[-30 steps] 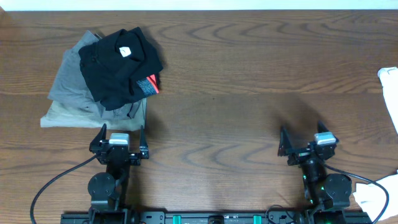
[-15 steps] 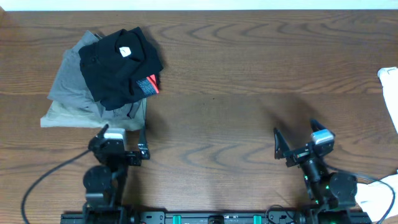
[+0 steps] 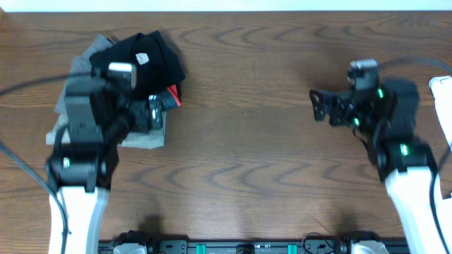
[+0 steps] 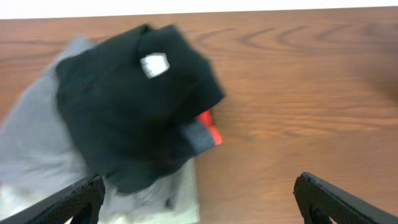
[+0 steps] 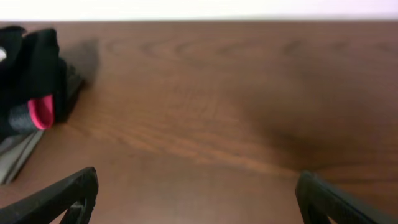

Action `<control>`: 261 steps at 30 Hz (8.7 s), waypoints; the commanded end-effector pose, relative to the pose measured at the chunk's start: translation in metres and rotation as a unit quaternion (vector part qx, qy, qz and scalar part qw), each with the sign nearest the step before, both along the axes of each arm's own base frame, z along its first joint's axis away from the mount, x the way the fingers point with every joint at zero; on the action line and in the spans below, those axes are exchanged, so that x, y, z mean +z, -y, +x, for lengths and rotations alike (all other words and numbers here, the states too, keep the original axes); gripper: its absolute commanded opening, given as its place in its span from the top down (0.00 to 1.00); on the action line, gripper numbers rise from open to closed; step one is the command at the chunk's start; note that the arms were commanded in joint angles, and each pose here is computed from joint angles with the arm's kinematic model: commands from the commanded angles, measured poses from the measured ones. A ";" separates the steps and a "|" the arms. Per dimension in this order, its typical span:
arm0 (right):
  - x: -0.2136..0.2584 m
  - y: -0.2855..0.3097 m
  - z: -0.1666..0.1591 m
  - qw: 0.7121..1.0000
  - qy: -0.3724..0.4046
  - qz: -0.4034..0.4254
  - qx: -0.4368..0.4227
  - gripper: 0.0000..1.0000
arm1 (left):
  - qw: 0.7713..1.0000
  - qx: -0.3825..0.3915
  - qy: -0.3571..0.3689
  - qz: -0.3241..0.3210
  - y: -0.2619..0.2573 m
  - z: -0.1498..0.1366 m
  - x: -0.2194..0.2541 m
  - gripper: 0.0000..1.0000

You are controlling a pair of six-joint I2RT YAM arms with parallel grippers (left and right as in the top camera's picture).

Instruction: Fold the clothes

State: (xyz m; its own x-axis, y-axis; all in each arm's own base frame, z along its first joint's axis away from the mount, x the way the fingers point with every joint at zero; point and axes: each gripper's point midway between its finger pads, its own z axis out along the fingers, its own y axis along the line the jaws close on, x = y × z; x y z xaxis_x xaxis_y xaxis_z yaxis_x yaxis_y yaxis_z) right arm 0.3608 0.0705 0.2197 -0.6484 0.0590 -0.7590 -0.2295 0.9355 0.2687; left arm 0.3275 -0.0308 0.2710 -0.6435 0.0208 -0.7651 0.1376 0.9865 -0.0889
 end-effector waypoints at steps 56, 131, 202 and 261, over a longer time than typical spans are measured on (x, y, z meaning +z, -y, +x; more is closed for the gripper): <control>-0.194 0.450 0.033 0.828 -0.147 0.040 -0.539 0.99 | 0.997 -0.041 -0.032 -0.062 0.025 0.018 -0.004 0.02; 0.016 0.196 0.143 0.954 0.051 0.293 -0.031 0.99 | 0.994 -0.005 -0.017 -0.110 0.026 0.027 0.006 0.02; -0.096 0.045 0.088 0.970 -0.235 0.017 -0.057 0.30 | 0.946 -0.272 -0.175 0.010 0.196 0.069 -0.223 0.38; -0.109 0.075 0.073 0.979 -0.164 0.116 -0.042 0.99 | 0.989 -0.047 0.039 0.138 0.070 0.013 0.021 0.94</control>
